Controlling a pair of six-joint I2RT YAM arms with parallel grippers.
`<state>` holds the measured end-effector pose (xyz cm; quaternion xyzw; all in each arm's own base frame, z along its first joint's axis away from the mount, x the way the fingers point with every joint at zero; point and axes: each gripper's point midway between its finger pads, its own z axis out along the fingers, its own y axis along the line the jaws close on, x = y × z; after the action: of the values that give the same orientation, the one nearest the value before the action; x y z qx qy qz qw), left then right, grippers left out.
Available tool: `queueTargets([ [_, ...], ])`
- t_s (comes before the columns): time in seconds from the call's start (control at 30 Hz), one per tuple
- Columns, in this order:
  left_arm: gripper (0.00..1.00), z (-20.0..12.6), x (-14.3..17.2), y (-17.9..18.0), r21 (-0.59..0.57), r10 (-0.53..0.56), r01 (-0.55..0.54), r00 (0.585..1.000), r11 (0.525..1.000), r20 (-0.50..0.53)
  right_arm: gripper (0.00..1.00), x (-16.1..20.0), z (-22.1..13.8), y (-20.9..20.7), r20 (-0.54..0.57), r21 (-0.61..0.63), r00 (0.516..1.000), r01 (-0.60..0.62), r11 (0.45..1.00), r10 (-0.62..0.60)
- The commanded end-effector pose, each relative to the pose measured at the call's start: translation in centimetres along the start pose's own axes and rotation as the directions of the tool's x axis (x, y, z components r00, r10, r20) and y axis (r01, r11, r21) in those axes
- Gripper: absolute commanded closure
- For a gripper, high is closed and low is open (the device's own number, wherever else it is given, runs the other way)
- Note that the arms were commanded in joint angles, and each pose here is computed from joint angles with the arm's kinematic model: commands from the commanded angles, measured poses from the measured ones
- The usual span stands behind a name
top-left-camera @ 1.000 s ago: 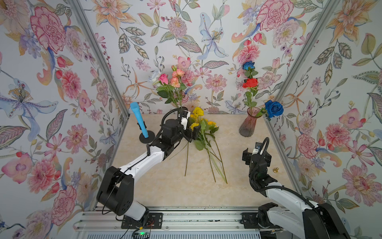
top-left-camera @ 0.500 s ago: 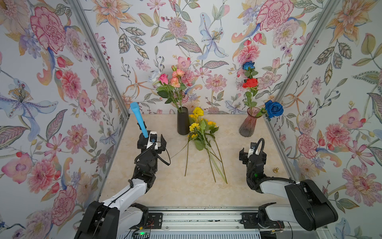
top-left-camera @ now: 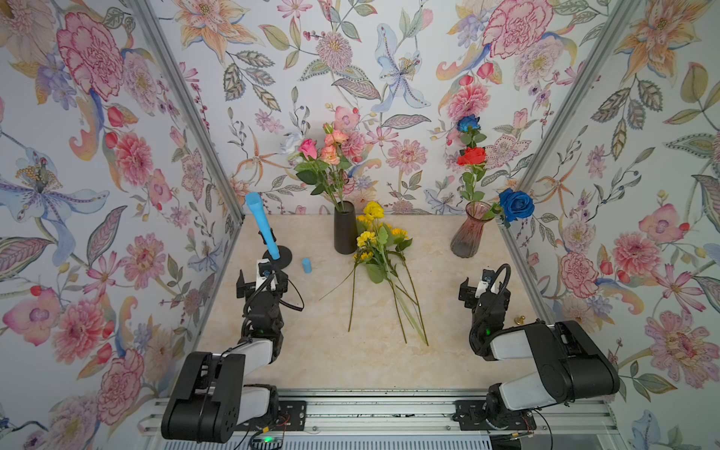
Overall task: Pick out yellow flowers from the vase
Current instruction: Reset both arms
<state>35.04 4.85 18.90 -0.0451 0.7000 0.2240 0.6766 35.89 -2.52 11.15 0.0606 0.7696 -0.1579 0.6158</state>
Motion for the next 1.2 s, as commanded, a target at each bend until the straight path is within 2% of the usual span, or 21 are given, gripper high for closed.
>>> queueTargets([
  [0.0, 0.00, -0.5, -0.4, -0.5, 0.053, -0.079, 0.077, 0.996, 0.996, 0.039, 0.00, -1.8, 0.4, 0.4, 0.051, -0.035, 0.997, -0.055, 0.998, 0.057],
  [0.07, 0.00, -0.3, 1.1, -1.6, 0.088, -0.068, 0.066, 0.998, 0.994, 0.020, 0.00, -1.7, 0.6, 0.5, 0.040, -0.047, 0.998, -0.055, 0.997, 0.057],
  [0.27, 0.00, 0.7, 3.6, -2.5, 0.094, -0.060, 0.061, 0.998, 0.994, -0.010, 0.00, -1.6, 0.9, 0.5, 0.029, -0.052, 0.998, -0.059, 0.997, 0.060],
  [0.3, 0.00, 0.7, 3.2, -2.2, 0.085, -0.064, 0.063, 0.998, 0.994, 0.012, 0.00, -1.6, 0.9, 0.5, 0.030, -0.054, 0.998, -0.059, 0.997, 0.060],
  [0.37, 0.00, 0.7, 3.8, -2.4, 0.089, -0.062, 0.063, 0.998, 0.994, -0.012, 0.00, -1.6, 0.9, 0.6, 0.029, -0.058, 0.998, -0.057, 0.997, 0.058],
  [0.4, 0.00, 0.4, 3.3, -2.3, 0.092, -0.063, 0.061, 0.998, 0.994, 0.015, 0.00, -1.6, 1.0, 0.7, 0.023, -0.060, 0.998, -0.054, 0.997, 0.056],
  [0.47, 0.00, -1.4, 3.2, -2.0, 0.114, -0.070, 0.063, 0.996, 0.991, 0.057, 0.00, -1.3, 1.8, 1.1, -0.012, -0.074, 0.999, -0.049, 0.996, 0.048],
  [0.57, 0.00, -3.1, 3.0, -1.0, 0.086, -0.087, 0.078, 0.991, 0.993, 0.106, 0.00, -1.1, 2.6, 1.1, -0.049, -0.089, 0.997, -0.058, 0.994, 0.054],
  [0.73, 0.00, -2.4, 3.6, -0.3, 0.030, -0.103, 0.102, 0.992, 0.994, 0.067, 0.00, -1.1, 2.5, 1.1, -0.046, -0.090, 0.998, -0.057, 0.994, 0.053],
  [0.8, 0.00, -3.2, 3.1, 0.0, 0.027, -0.103, 0.101, 0.989, 0.994, 0.101, 0.00, -1.2, 2.4, 1.2, -0.040, -0.087, 0.998, -0.054, 0.995, 0.051],
  [0.87, 0.00, -3.0, 2.7, -1.4, 0.068, -0.056, 0.049, 0.992, 0.996, 0.110, 0.00, -1.1, 2.6, 1.2, -0.047, -0.089, 0.998, -0.055, 0.994, 0.051],
  [0.9, 0.00, -2.4, 2.9, -2.7, 0.102, -0.018, 0.009, 0.996, 0.995, 0.086, 0.00, -1.1, 2.6, 1.2, -0.047, -0.089, 0.998, -0.055, 0.994, 0.051],
  [0.93, 0.00, -1.3, 3.6, -3.1, 0.111, -0.019, 0.014, 0.999, 0.994, 0.040, 0.00, -1.1, 2.6, 1.2, -0.048, -0.089, 0.998, -0.055, 0.994, 0.051],
  [0.97, 0.00, -0.3, 4.4, -2.4, 0.065, -0.032, 0.033, 0.999, 0.997, -0.017, 0.00, -1.1, 2.6, 1.2, -0.047, -0.090, 0.998, -0.054, 0.994, 0.050],
  [1.17, 0.00, -0.5, 4.5, -0.5, -0.004, -0.096, 0.096, 0.995, 0.995, -0.007, 0.00, -1.1, 2.6, 1.2, -0.048, -0.089, 0.997, -0.058, 0.994, 0.053],
])
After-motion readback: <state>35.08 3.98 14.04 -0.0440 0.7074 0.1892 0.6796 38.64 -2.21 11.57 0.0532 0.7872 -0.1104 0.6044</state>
